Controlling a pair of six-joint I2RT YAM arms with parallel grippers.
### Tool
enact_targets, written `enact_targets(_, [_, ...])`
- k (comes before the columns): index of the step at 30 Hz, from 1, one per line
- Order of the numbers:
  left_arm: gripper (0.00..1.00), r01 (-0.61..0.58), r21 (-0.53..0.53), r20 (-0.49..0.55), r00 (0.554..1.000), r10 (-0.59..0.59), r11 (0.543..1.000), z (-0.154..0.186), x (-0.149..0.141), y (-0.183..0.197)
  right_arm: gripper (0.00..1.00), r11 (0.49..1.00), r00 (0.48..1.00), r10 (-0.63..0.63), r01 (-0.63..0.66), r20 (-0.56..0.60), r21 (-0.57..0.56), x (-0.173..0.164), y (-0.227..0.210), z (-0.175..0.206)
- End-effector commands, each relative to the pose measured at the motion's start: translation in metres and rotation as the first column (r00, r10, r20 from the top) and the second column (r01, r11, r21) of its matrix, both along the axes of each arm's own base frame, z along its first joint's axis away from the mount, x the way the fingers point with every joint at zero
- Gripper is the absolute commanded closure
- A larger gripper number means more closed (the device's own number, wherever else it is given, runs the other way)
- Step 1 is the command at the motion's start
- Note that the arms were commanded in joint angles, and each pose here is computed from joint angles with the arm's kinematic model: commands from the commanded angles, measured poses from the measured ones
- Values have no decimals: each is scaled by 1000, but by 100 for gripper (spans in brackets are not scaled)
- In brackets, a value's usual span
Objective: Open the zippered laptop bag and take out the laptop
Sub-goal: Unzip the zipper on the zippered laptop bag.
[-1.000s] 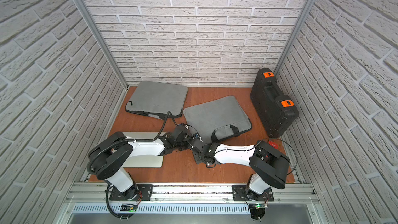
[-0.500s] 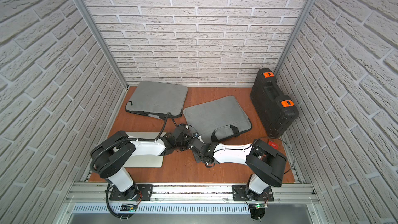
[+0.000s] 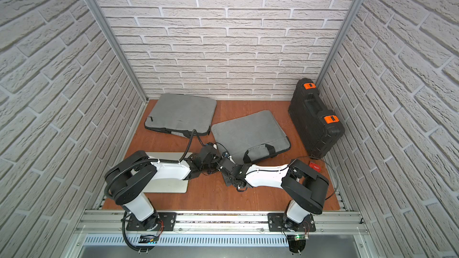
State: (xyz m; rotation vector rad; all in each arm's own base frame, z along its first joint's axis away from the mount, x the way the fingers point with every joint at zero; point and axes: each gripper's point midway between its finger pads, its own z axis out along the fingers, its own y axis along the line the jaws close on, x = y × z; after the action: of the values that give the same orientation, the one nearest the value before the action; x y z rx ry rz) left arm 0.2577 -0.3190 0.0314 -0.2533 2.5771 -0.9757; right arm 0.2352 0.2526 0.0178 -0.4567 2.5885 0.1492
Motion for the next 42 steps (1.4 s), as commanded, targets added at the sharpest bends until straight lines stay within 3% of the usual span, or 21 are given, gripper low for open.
enact_targets(1, [86,-22,24,-5,1000,23,999,-10,2,8,94,999,1000,-15,15,1,52,1,2,9])
enact_targets(7, [100,-45,23,-13,999,46,999,-13,5,12,94,995,996,-39,47,-84,89,-11,-4,11])
enact_targets(25, [100,-93,31,-32,995,94,995,-21,5,27,94,996,960,-78,84,-267,11,-37,-31,1])
enact_targets(42, [100,-149,74,-17,988,150,986,-20,6,50,94,989,953,-138,119,-268,-86,-40,-67,5])
